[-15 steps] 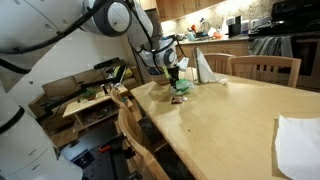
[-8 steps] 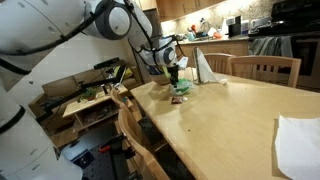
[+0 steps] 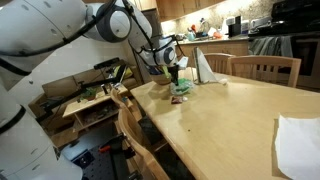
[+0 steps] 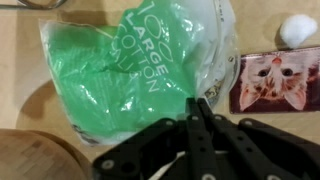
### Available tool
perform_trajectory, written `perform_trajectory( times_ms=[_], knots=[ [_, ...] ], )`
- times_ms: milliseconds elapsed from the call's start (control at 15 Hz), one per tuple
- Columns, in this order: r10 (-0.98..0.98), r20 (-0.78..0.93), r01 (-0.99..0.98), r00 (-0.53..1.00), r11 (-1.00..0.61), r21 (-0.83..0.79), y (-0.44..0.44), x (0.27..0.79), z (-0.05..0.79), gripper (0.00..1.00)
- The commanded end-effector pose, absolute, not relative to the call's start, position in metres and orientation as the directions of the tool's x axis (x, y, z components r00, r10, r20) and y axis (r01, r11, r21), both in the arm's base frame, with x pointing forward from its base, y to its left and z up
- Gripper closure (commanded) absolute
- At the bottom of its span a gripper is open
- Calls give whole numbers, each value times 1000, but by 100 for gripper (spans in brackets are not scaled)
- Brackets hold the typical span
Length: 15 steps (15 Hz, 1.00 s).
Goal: Move the pack of marshmallows slightly to the right and put the one that's near the wallet in it
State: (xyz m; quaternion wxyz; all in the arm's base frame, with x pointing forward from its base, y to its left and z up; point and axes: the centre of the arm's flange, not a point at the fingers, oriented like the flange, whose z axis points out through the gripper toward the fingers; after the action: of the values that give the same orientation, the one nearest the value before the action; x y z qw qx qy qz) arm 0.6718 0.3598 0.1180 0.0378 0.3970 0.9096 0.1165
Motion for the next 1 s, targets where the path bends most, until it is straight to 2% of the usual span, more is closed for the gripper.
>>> perform_trajectory(
  times_ms=[0, 400, 933],
  knots=[
    [719, -16, 698, -695, 680, 225, 367, 680, 127, 100],
    [736, -120, 701, -666, 672, 238, 366, 663, 160, 100],
    [852, -224, 817, -473, 519, 250, 337, 650, 195, 100]
  ],
)
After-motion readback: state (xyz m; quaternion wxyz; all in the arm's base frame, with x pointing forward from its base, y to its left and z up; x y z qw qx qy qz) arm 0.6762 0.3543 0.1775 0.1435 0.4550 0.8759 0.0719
